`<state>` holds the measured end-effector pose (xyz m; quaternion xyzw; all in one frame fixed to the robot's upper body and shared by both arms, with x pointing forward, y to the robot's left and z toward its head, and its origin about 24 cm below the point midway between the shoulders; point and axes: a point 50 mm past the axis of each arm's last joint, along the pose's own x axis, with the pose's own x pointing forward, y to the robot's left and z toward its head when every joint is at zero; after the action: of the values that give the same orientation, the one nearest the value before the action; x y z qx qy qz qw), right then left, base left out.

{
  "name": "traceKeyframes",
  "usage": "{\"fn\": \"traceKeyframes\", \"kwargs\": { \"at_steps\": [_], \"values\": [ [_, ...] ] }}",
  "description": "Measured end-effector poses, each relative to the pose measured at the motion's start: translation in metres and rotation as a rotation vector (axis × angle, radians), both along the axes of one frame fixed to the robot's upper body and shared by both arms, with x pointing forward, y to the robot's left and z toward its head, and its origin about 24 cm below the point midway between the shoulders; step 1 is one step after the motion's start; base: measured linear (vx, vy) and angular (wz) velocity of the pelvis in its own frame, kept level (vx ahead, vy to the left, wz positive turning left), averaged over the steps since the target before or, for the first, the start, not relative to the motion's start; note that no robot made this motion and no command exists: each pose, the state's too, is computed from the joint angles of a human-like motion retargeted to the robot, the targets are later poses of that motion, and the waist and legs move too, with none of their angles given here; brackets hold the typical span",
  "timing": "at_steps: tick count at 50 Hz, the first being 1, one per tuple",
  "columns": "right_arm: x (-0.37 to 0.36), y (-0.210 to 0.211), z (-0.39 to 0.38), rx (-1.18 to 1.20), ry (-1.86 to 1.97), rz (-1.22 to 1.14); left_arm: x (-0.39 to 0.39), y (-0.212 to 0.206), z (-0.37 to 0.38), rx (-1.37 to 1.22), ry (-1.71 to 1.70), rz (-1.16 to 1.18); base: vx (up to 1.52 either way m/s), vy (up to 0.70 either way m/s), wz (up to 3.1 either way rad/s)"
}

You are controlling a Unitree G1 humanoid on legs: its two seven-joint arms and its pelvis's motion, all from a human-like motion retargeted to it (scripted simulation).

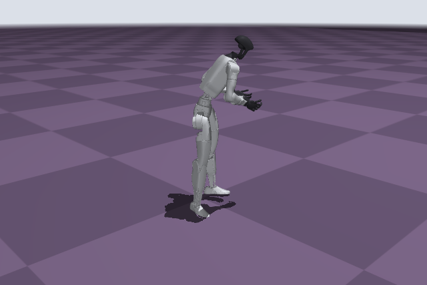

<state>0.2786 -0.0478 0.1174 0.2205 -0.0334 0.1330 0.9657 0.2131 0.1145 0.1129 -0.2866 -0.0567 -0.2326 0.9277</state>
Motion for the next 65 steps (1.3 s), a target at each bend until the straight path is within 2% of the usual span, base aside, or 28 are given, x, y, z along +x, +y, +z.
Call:
{"fn": "traceKeyframes", "kwargs": {
  "at_steps": [3, 7, 12, 16, 18, 21, 28, 31, 34, 38, 42, 45, 49, 52, 54, 60, 63, 65],
  "values": [
    [0.015, -0.001, 0.038, 0.08, -0.104, 0.015, 0.011, -0.008, 0.029, 0.02, -0.131, 0.006, -0.01, -0.02, 0.35],
    [0.073, -0.012, 0.099, 0.056, -0.179, -0.074, 0.056, -0.057, 0.071, 0.02, -0.257, -0.013, -0.12, -0.03, 0.15],
    [0.141, -0.067, 0.185, -0.117, -0.126, -0.424, 0.124, -0.127, 0.112, 0.116, -0.209, 0.095, -0.22, -0.01, -0.18],
    [0.147, -0.105, 0.212, -0.251, -0.047, -0.59, 0.158, -0.146, 0.119, 0.259, -0.114, 0.176, -0.21, 0.0, -0.38],
    [0.149, -0.101, 0.202, -0.305, -0.041, -0.572, 0.165, -0.142, 0.112, 0.268, -0.062, 0.177, -0.13, -0.03, -0.4],
    [0.149, -0.069, 0.154, -0.379, -0.078, -0.428, 0.161, -0.122, 0.08, 0.185, 0.025, 0.131, -0.05, -0.03, -0.39],
    [0.073, 0.002, -0.005, -0.347, 0.039, 0.027, 0.085, -0.03, -0.025, -0.008, 0.233, 0.079, 0.07, 0.0, -0.34],
    [0.041, 0.015, -0.025, -0.3, 0.057, 0.14, 0.044, 0.0, -0.04, -0.064, 0.263, 0.095, 0.07, 0.01, -0.17],
    [0.027, 0.023, -0.002, -0.248, -0.055, 0.195, 0.02, 0.012, -0.027, -0.091, 0.198, 0.097, 0.0, 0.0, 0.0],
    [0.033, 0.028, 0.071, -0.174, -0.3, 0.166, 0.032, 0.008, 0.028, -0.041, -0.059, 0.104, -0.03, -0.07, 0.03],
    [0.064, 0.024, 0.153, -0.171, -0.496, -0.011, 0.077, -0.022, 0.093, 0.03, -0.304, 0.12, -0.09, -0.09, 0.08],
    [0.095, 0.007, 0.205, -0.185, -0.513, -0.226, 0.118, -0.053, 0.128, 0.086, -0.343, 0.142, -0.14, -0.08, 0.05],
    [0.128, -0.032, 0.233, -0.237, -0.362, -0.464, 0.165, -0.082, 0.133, 0.262, -0.242, 0.214, -0.14, -0.06, -0.05],
    [0.142, -0.051, 0.213, -0.317, -0.223, -0.524, 0.182, -0.087, 0.105, 0.404, -0.127, 0.231, -0.09, -0.05, -0.21],
    [0.147, -0.048, 0.178, -0.365, -0.143, -0.493, 0.181, -0.081, 0.072, 0.429, -0.032, 0.208, -0.03, -0.05, -0.3],
    [0.109, -0.009, 0.024, -0.373, 0.062, -0.254, 0.111, -0.032, -0.04, 0.233, 0.27, 0.124, 0.04, -0.02, -0.33],
    [0.073, 0.001, -0.012, -0.327, 0.081, -0.157, 0.062, -0.006, -0.056, 0.158, 0.284, 0.117, 0.03, -0.01, -0.22],
    [0.056, 0.004, -0.009, -0.276, 0.027, -0.108, 0.037, 0.003, -0.045, 0.149, 0.204, 0.114, 0.0, 0.0, 0.0]
  ]
}}
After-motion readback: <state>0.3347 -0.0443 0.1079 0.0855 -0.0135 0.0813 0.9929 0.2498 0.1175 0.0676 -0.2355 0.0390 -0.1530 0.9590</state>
